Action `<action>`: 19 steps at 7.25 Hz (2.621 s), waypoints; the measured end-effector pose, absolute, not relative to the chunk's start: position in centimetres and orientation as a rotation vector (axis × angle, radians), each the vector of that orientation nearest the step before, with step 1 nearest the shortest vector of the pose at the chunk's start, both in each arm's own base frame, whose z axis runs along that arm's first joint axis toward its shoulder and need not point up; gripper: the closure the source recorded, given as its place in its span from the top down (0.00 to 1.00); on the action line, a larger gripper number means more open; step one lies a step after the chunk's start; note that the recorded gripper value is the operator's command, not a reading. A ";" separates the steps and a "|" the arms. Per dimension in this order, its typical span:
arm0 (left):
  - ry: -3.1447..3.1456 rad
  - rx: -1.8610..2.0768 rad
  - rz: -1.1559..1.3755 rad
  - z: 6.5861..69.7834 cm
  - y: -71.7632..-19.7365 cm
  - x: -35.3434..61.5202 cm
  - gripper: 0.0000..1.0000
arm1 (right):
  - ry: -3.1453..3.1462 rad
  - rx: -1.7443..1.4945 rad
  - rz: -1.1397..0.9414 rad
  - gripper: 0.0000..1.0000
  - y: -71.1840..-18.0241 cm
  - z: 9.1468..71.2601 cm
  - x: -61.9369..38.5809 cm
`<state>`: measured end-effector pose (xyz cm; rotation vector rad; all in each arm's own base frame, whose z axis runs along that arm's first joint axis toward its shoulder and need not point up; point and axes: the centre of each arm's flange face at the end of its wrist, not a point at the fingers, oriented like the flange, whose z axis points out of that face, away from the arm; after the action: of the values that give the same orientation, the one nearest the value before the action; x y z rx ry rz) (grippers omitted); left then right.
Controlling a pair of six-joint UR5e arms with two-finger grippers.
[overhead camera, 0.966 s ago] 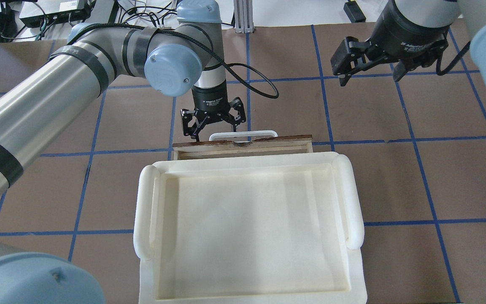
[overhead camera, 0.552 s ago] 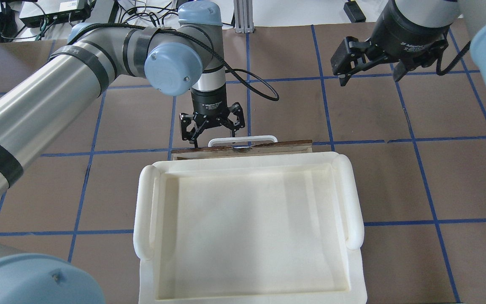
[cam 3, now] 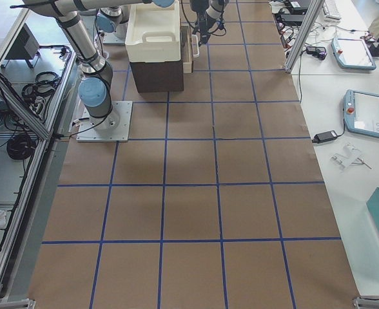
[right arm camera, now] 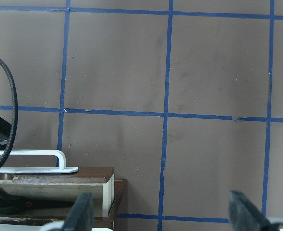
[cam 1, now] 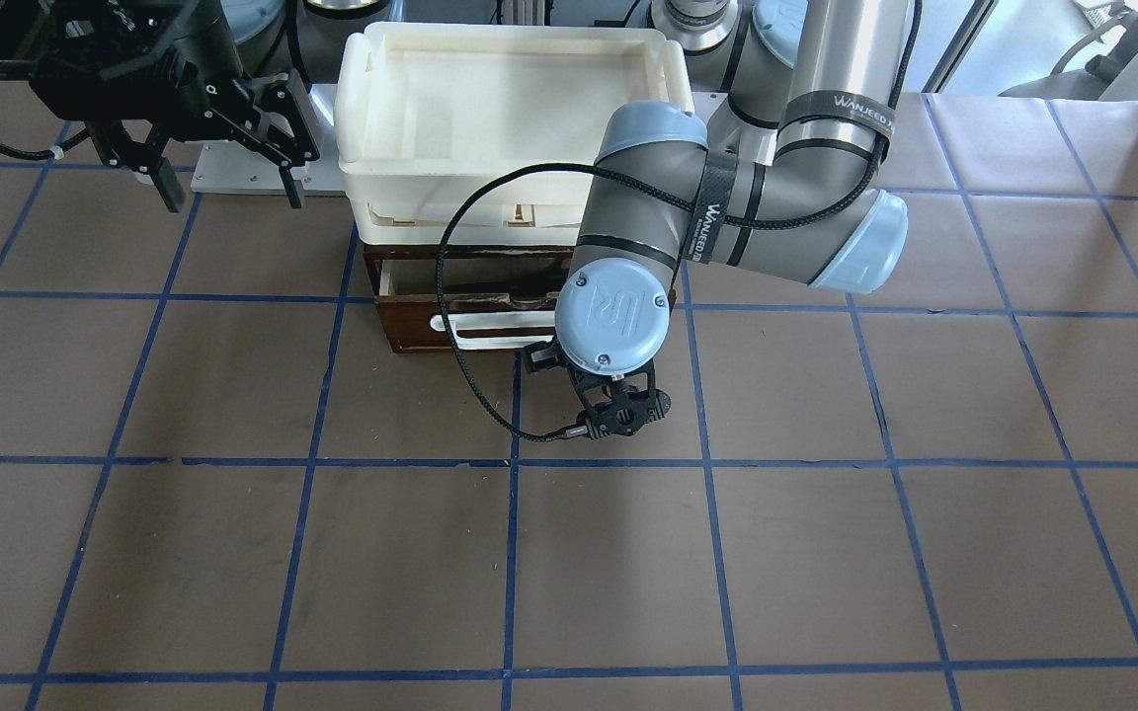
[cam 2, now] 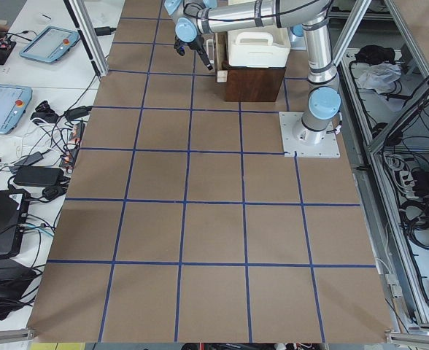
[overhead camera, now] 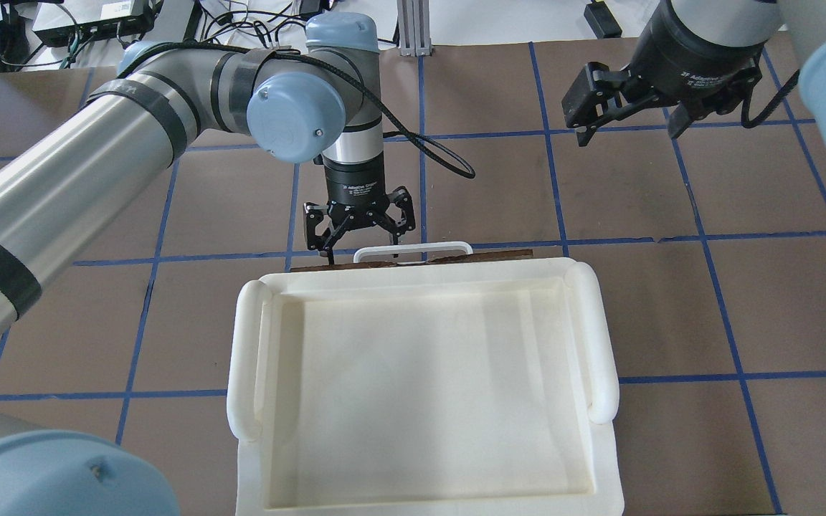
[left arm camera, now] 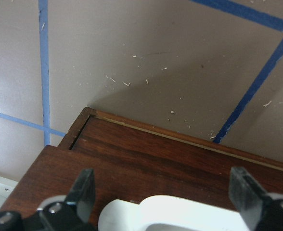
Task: Put scissors in drawer and close it
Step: 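Push the drawer closed with the left gripper, moving away from the robot, then hold the left gripper against the closed drawer front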
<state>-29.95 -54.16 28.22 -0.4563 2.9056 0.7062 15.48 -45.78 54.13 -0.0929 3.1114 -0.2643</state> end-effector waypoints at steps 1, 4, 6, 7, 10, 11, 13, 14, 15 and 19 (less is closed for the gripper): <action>2.894 -0.459 0.739 28.1 -53.8 -29.9 1.00 | 3.111 -0.093 -0.264 1.00 -45.8 54.1 15.5; 2.853 -0.459 0.812 28.2 -53.0 -29.7 1.00 | 3.112 -0.093 -0.264 1.00 -45.8 54.1 15.5; 2.837 -0.462 0.836 27.9 -52.7 -29.7 1.00 | 3.112 -0.093 -0.264 1.00 -45.8 54.1 15.5; 2.829 -0.472 0.844 27.6 -52.6 -29.6 1.00 | 3.112 -0.094 -0.264 1.00 -45.8 54.1 15.5; 2.816 -0.491 0.856 27.2 -52.4 -29.6 1.00 | 3.113 -0.093 -0.263 1.00 -45.8 54.1 15.5; 2.812 -0.492 0.860 27.2 -52.3 -29.6 1.00 | 3.113 -0.093 -0.264 1.00 -45.8 54.1 15.5; 2.803 -0.491 0.872 27.2 -52.1 -29.5 1.00 | 3.113 -0.094 -0.264 1.00 -45.8 54.1 15.5; 2.800 -0.491 0.876 27.1 -52.1 -29.5 1.00 | 3.113 -0.095 -0.264 1.00 -45.8 54.1 15.5; 2.796 -0.488 0.881 27.0 -52.0 -29.5 1.00 | 3.113 -0.094 -0.264 1.00 -45.8 54.1 15.5; 2.794 -0.465 0.879 27.0 -51.7 -30.1 1.00 | 3.114 -0.094 -0.264 1.00 -45.8 54.1 15.5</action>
<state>-30.06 -51.71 27.00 -0.4648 2.7935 0.8791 15.46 -45.78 54.12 -0.0936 3.1136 -0.2641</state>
